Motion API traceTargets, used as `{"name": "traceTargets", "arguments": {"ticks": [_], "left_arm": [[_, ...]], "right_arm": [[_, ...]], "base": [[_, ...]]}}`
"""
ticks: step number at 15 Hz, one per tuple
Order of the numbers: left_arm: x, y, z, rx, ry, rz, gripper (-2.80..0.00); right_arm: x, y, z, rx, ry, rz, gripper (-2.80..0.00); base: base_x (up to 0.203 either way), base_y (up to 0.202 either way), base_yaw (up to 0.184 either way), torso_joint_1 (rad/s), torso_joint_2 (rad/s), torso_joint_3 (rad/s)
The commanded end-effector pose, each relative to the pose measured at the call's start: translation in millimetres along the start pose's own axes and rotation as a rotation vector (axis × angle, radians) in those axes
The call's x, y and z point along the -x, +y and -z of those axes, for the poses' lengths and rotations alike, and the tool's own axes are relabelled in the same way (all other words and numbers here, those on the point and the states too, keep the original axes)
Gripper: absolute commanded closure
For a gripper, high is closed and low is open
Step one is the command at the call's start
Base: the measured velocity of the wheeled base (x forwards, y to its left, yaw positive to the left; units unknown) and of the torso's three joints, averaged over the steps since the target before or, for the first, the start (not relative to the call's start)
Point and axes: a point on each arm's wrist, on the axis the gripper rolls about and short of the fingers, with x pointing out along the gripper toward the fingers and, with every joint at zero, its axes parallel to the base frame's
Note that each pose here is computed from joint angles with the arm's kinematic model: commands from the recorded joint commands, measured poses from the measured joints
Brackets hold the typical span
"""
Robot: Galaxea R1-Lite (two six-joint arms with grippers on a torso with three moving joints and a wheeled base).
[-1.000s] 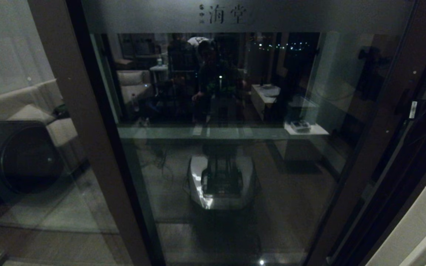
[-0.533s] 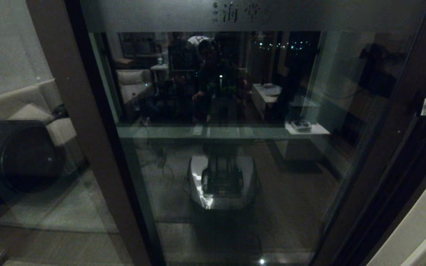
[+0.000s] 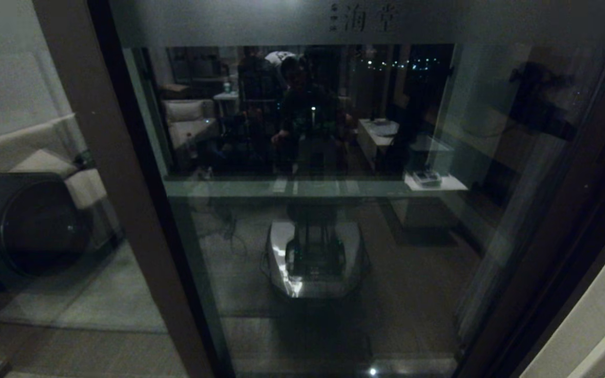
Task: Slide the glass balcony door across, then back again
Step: Close the slid door
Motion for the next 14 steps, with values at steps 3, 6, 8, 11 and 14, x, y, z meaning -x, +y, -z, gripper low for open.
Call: {"name": "traceTargets", "arguments": {"ticks": [3, 6, 8, 11, 14], "left_arm": [[0, 0.0, 0, 0.0, 0.0, 0.0, 0.0], [0, 0.0, 0, 0.0, 0.0, 0.001, 0.0], [0, 0.0, 0, 0.0, 0.0, 0.0, 0.0], [0, 0.0, 0, 0.0, 0.0, 0.0, 0.0], [0, 0.0, 0, 0.0, 0.0, 0.0, 0.0]], "right_arm": [[38, 3, -12, 0.003, -0.051, -0.032, 0.0], [50, 3, -15, -0.006, -0.069, -0.053, 0.0], [52, 4, -14, -0.026, -0.068, -0.054, 0.0], [63, 4, -20, -0.029, -0.091, -0.046, 0.0], [64, 9, -15, -0.028, -0.065, -0.063, 0.0]], "base": [[0.0, 0.0, 0.0, 0.0, 0.0, 0.0], [0.0, 0.0, 0.0, 0.0, 0.0, 0.0], [0.0, 0.0, 0.0, 0.0, 0.0, 0.0], [0.0, 0.0, 0.0, 0.0, 0.0, 0.0], [0.0, 0.0, 0.0, 0.0, 0.0, 0.0]]}}
